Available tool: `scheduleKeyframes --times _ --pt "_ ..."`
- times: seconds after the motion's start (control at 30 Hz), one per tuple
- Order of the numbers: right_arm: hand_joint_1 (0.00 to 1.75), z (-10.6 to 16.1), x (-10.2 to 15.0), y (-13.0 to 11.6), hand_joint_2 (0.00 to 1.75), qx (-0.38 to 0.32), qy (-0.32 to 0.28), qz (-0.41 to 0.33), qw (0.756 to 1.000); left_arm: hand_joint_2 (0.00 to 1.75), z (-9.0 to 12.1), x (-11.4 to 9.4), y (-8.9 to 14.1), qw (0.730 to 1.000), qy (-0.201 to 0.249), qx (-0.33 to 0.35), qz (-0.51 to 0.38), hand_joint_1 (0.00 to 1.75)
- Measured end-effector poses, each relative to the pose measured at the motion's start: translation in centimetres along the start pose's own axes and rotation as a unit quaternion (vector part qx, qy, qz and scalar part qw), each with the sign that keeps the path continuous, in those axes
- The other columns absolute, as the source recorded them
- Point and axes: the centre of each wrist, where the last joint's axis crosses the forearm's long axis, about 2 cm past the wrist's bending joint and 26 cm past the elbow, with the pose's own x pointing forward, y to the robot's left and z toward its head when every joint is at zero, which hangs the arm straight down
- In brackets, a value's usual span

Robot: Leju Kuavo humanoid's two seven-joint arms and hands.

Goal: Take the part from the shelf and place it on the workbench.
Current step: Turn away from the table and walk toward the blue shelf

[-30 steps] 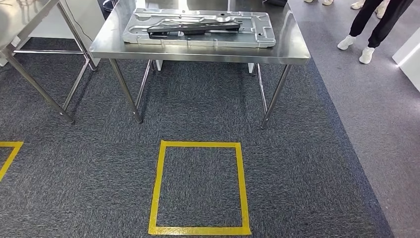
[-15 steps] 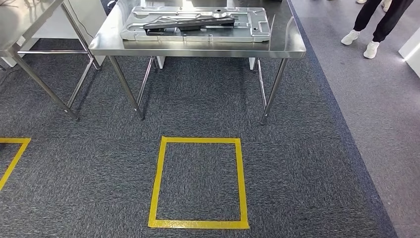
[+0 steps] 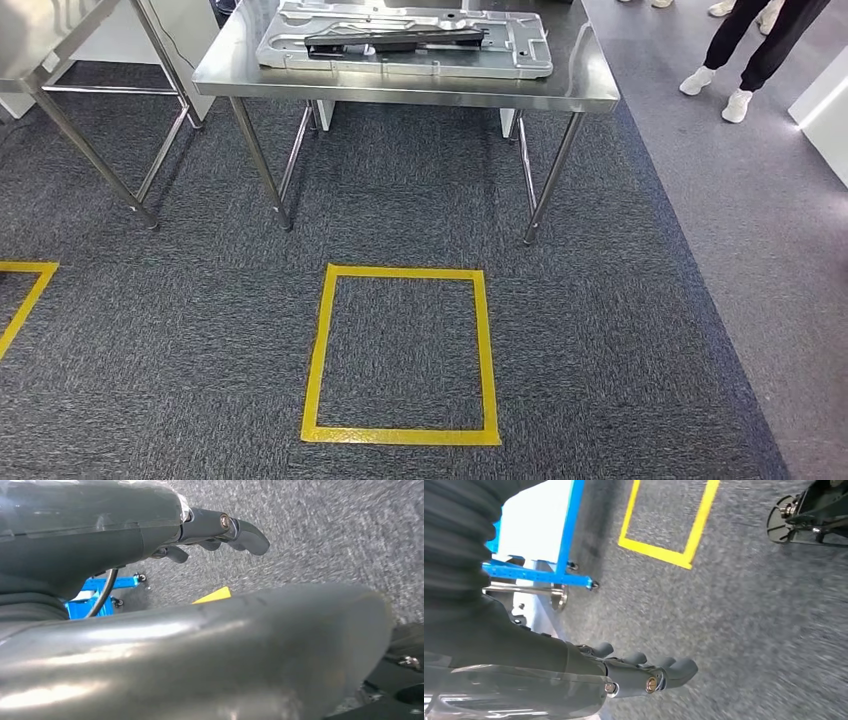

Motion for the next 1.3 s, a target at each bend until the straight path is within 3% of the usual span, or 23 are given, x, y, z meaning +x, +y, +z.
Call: scheduleKeyframes --times 0.47,0.6,1.3 --pt "0.00 0.02 0.13 -0.11 1.75 -0.001 0.000 -0.009 1.000 0.00 0.01 0.33 0.00 1.000 -0.003 0.001 -0.008 0.00" --pt "0.00 0.01 0.09 -0.12 1.75 -0.008 -0.002 -0.021 1.000 1.75 0.00 0.48 0.08 1.000 -0.011 0.005 -0.011 0.00" --pt "0.00 0.15 0.27 0.38 1.75 0.020 -0.006 -0.018 1.000 1.75 0.04 0.19 -0.23 1.000 -0.023 -0.004 -0.020 0.00"
